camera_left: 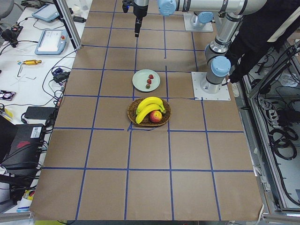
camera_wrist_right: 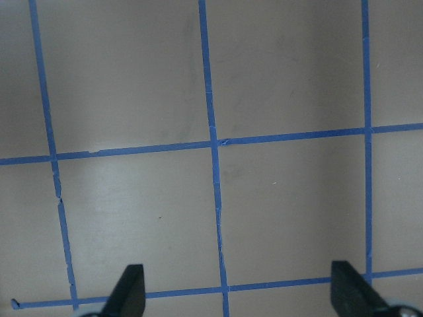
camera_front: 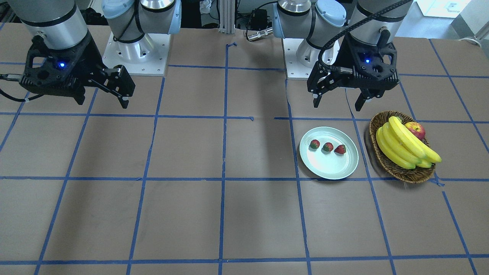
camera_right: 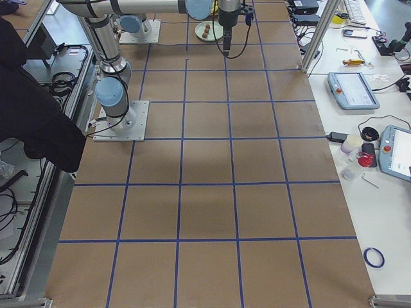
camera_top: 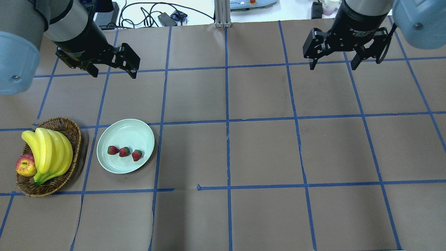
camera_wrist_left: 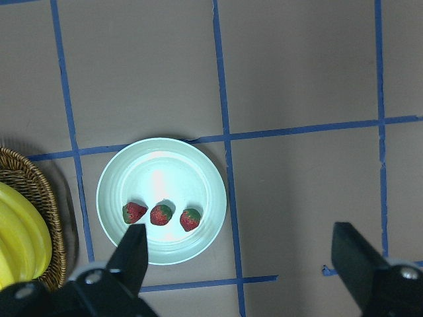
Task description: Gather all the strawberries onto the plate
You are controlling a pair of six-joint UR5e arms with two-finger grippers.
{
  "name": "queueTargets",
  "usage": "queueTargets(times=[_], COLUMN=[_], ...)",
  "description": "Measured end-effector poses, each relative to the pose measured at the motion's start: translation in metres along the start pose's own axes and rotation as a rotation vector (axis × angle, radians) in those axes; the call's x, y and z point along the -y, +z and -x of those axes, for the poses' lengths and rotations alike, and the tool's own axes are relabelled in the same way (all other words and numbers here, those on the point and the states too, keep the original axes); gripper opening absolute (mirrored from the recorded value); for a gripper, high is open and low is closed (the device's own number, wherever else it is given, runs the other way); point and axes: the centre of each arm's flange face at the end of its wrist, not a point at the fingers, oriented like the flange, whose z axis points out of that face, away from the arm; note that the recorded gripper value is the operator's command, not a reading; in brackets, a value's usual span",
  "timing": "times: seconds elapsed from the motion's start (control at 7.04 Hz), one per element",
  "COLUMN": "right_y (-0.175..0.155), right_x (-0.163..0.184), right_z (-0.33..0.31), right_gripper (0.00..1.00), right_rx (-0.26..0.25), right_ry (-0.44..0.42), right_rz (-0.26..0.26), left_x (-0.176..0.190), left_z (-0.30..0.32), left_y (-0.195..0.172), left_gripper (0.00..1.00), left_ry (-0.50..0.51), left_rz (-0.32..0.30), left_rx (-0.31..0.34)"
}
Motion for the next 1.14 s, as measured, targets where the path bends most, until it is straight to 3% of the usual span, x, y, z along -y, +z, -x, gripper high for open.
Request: queueTargets(times=[1.14], right_y=[-0.0026], right_x=[0.0014], right_z=[-0.0001], right_gripper=[1.0], right_rx=[0.001], right_ry=[0.002], right_rz=[-0.006], left_x=[-0.0018], left_z=[-0.0001], left_y=[0.0018], left_gripper=[1.0], left_ry=[0.0], left_rz=[0.007], left_rx=[0.0])
